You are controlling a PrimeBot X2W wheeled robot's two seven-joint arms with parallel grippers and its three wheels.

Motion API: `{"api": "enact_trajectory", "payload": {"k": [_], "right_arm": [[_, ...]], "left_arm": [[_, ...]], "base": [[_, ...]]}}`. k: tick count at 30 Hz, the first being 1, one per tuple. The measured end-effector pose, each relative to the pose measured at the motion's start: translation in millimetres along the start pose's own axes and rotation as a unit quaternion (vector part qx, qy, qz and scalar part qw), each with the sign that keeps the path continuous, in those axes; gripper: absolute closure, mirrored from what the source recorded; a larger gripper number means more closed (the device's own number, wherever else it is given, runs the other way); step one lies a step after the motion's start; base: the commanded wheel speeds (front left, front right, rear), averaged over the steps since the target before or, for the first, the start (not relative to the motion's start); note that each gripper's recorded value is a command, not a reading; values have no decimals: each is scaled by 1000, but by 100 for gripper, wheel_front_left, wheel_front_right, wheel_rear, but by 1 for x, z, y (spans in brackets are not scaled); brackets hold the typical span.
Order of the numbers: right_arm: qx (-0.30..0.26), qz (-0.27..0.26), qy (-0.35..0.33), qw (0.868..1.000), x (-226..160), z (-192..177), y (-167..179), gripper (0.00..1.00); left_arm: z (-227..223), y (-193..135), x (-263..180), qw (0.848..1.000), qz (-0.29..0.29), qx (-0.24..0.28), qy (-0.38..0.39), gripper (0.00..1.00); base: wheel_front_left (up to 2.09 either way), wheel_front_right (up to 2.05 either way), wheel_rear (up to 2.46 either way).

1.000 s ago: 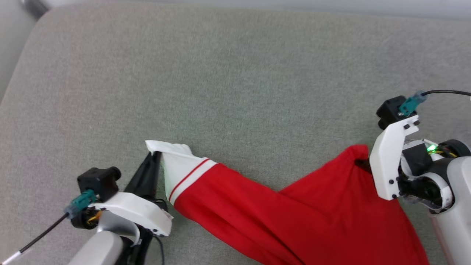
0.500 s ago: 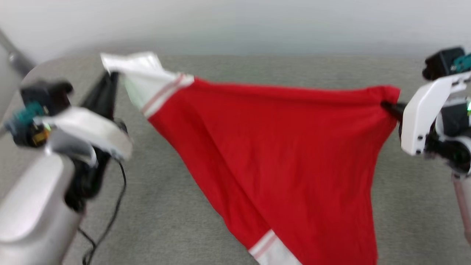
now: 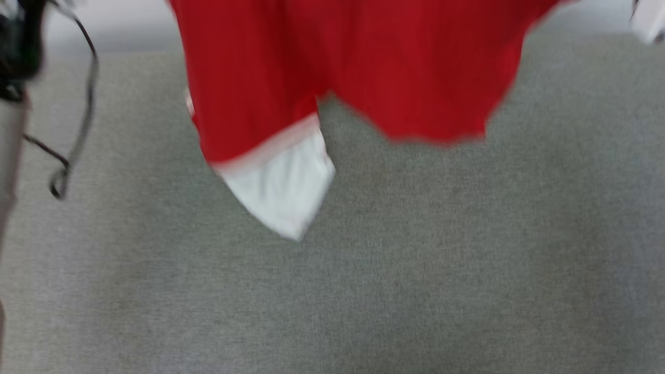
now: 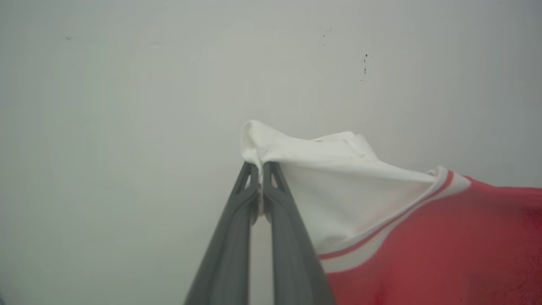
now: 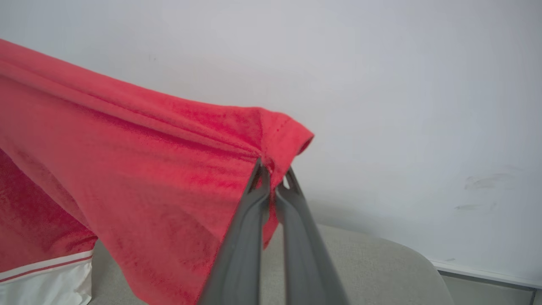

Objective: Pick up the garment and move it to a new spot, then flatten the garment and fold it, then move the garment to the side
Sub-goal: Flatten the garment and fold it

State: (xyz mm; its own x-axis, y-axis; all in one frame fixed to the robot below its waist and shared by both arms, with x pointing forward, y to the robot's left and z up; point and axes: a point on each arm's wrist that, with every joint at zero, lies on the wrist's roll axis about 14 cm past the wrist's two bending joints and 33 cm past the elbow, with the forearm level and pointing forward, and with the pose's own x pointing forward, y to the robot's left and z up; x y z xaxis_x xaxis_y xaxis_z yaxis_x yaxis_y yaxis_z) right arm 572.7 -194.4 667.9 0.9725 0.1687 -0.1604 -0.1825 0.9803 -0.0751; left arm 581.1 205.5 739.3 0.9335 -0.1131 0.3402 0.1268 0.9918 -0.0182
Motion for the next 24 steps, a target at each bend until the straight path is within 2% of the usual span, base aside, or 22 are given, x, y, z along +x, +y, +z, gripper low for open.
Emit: {"api": "enact_trajectory", "payload": {"k": [8, 12, 20, 24], "right_arm": [[-15, -11, -110, 994, 40, 56, -10, 100], [-26, -18, -142, 989, 64, 63, -17, 100], [-41, -20, -149, 988, 120, 30, -20, 100], [-38, -10, -119, 992, 152, -12, -14, 100]], "left_arm": [[25, 17, 62, 997, 10, 28, -65, 100], [17, 25, 87, 996, 12, 32, -78, 100], [-61, 45, 113, 999, 24, 18, -38, 100], [-123, 55, 115, 999, 32, 3, 5, 100]], "base": [[0, 0, 0], [0, 0, 0], [0, 0, 0], [0, 0, 0]]}}
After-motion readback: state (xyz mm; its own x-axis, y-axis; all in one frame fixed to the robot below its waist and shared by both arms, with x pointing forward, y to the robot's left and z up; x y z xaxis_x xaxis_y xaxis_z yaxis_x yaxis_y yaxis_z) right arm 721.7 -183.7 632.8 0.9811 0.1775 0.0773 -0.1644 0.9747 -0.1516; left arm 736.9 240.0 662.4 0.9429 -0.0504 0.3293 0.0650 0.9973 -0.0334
